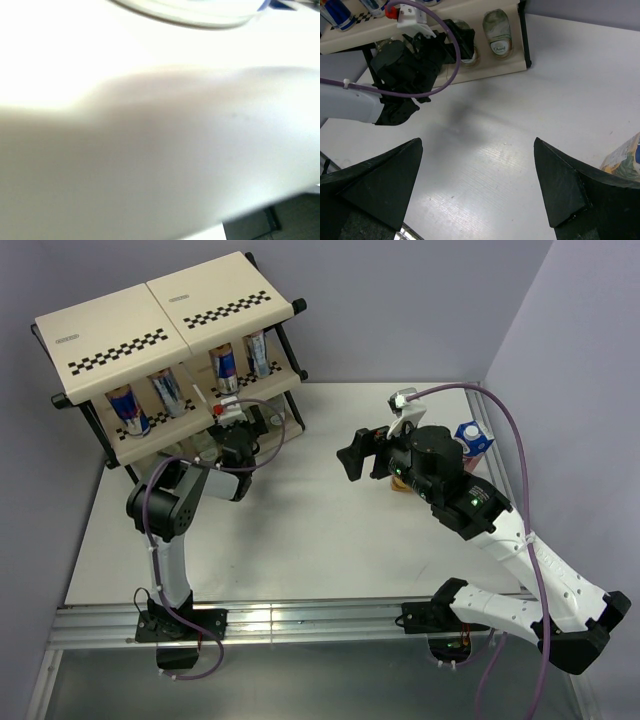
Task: Place and organize the beverage onto the shelf
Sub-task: Place the drink on the shelf.
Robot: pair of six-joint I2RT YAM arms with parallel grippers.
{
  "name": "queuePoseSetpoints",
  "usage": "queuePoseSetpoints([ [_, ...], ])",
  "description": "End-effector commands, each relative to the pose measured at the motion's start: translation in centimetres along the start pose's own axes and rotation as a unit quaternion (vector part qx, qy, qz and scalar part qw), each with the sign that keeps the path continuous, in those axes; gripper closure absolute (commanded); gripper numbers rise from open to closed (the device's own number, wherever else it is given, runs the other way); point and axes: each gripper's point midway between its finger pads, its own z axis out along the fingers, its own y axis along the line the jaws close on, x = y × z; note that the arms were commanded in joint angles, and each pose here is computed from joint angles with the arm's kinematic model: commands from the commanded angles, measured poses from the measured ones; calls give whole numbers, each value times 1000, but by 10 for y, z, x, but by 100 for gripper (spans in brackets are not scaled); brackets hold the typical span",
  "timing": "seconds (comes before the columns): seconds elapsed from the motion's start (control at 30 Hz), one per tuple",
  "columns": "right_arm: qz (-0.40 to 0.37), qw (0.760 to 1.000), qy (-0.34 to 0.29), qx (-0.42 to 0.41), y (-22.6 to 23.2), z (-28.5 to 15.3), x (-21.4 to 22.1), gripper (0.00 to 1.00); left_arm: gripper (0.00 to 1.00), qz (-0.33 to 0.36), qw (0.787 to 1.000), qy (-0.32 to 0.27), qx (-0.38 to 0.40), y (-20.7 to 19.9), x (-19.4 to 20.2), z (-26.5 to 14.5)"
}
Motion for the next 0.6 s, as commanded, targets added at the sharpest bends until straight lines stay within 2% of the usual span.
queuePoseSetpoints([
  [0.0,-2,1000,-23,-8,3,-2,-11,1,0,-51,998,-39,-1,-6,-40,-4],
  [0.57,-16,999,12,42,-15,15,6,0,0,-74,997,20,1,-17,-21,-29],
])
